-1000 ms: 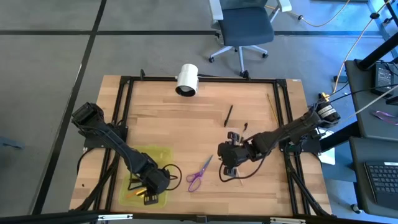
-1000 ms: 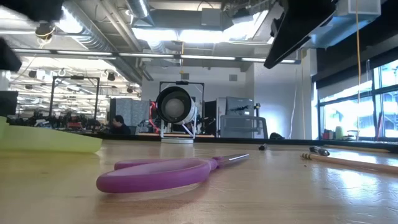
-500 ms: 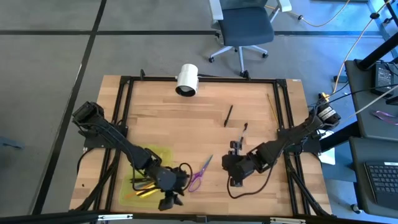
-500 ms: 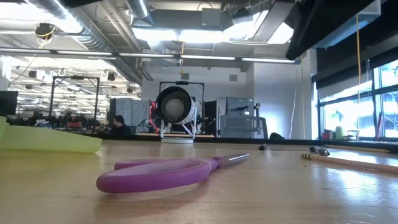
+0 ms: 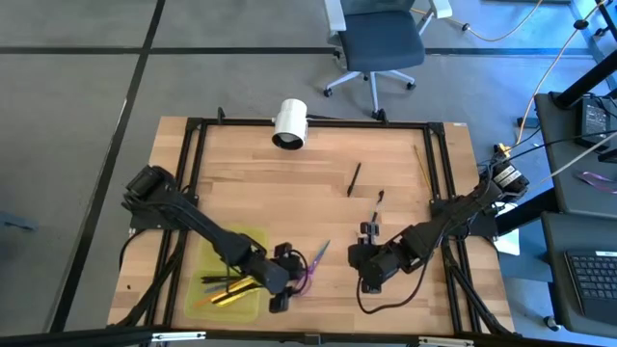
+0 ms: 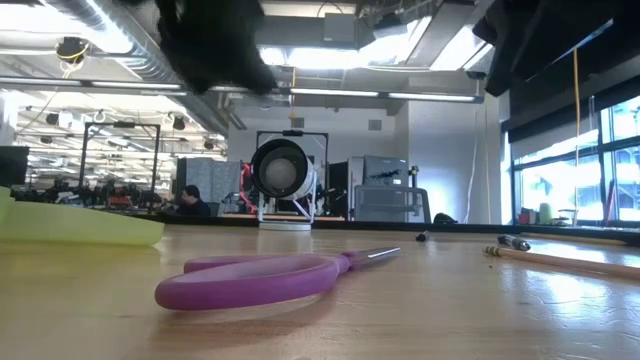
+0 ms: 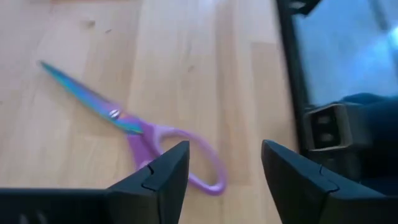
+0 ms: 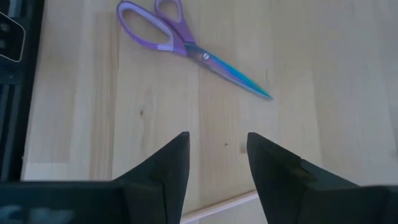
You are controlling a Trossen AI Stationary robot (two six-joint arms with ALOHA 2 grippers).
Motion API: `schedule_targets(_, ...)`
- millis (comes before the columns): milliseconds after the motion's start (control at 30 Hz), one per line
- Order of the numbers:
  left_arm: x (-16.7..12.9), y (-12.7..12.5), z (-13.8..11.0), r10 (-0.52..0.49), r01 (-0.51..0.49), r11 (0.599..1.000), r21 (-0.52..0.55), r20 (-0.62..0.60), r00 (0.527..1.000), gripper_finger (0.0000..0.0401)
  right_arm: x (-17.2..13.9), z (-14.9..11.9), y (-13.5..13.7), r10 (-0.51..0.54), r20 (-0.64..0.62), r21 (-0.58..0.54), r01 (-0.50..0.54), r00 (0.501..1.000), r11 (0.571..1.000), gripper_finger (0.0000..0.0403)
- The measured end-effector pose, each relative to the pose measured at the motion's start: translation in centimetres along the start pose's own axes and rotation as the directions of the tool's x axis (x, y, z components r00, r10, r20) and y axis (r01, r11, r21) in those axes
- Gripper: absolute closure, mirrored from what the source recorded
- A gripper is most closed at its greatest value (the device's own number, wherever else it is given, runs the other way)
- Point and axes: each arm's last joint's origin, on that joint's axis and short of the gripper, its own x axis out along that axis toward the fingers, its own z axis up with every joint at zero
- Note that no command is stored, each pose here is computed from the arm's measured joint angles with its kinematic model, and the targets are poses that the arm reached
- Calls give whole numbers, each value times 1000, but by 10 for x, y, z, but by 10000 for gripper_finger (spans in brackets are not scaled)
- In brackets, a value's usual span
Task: Pick & place school supplies into a supply box
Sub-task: Put the purple scissors into the yellow supply box
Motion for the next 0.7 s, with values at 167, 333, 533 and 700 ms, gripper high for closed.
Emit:
schedule_targets(167,11,5,-7,54,-55,998,-22,-31,998,222,0,0,0,-2,-2,-37,2,1000,999,238)
schedule_targets(333,16,10,-3,85,-92,993,-71,-101,991,232,0,0,0,-3,-5,-76,3,1000,997,238)
schedule_targets(533,25,10,10,205,-228,971,-67,-250,946,245,0,0,-1,-8,-2,-80,8,1000,997,238)
schedule_targets(700,42,5,14,207,-245,965,-91,-307,929,249,0,0,-1,-9,-2,-81,9,1000,997,238)
